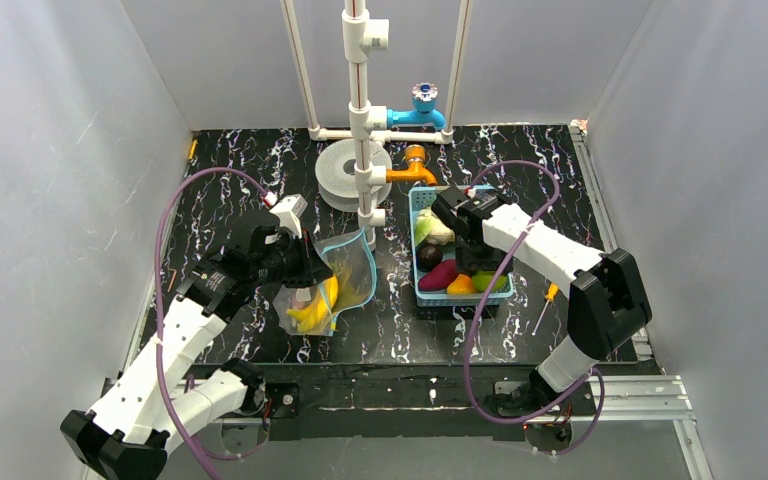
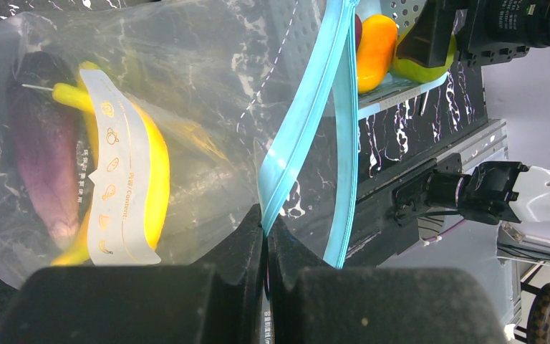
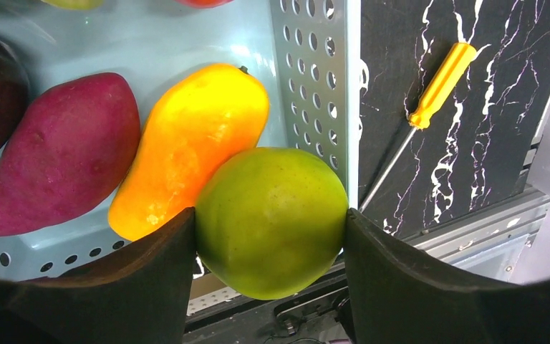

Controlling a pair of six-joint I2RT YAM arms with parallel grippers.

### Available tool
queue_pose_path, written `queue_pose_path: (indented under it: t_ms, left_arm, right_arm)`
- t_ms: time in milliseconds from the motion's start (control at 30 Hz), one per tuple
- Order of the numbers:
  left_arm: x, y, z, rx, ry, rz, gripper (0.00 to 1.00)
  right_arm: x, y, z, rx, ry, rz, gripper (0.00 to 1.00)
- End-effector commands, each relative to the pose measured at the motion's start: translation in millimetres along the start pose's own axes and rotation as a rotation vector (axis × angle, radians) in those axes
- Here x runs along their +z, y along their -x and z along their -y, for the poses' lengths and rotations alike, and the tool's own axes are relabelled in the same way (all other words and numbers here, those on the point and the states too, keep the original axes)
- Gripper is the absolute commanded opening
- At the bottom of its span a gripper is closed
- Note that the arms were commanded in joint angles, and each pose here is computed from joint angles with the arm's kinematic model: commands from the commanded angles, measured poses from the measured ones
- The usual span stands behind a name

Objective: Place the food in the zip-top bag and seal the zipper
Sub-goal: Pick up the fake fruit from the zipper food storage bag.

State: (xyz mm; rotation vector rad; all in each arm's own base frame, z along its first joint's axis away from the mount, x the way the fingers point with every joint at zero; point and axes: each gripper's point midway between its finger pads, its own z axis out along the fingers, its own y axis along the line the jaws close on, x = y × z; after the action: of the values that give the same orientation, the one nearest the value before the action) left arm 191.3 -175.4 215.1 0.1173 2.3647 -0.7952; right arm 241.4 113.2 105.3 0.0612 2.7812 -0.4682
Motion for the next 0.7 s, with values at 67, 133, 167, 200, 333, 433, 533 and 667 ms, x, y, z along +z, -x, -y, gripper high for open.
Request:
queue_pose_path:
  t_ms: [67, 133, 167, 200, 333, 433, 533, 667]
  left_arm:
    - [-7, 2, 4, 0.019, -0.014, 0.014, 0.00]
    - [-7, 2, 4, 0.019, -0.015, 0.016, 0.00]
    - [-7, 2, 4, 0.019, -0.014, 0.016, 0.00]
    - [-8, 2, 4, 0.019, -0.014, 0.015, 0.00]
    - [-8, 3, 5, 0.018, -0.018, 0.017, 0.00]
    - [-8, 3, 6, 0.019, -0.020, 0.016, 0.00]
    - [-9, 3, 6, 0.020, -0.022, 0.016, 0.00]
    - [-8, 4, 7, 0.020, -0.025, 0.015, 0.00]
  right_arm:
    - [-17, 11, 5, 0.025, 0.020, 0.072, 0.31]
    - [-22, 15, 5, 0.031, 0.028, 0.097, 0.24]
    - [-26, 17, 5, 0.037, 0.035, 0.115, 0.22]
    - [-31, 20, 5, 0.044, 0.045, 0.136, 0.19]
    - [-51, 31, 0, 0.080, 0.126, 0.237, 0.10]
    - [-69, 39, -9, 0.126, 0.257, 0.309, 0.05]
    - [-89, 44, -26, 0.165, 0.439, 0.372, 0.01]
    - [-137, 47, -64, 0.151, 0.816, 0.478, 0.01]
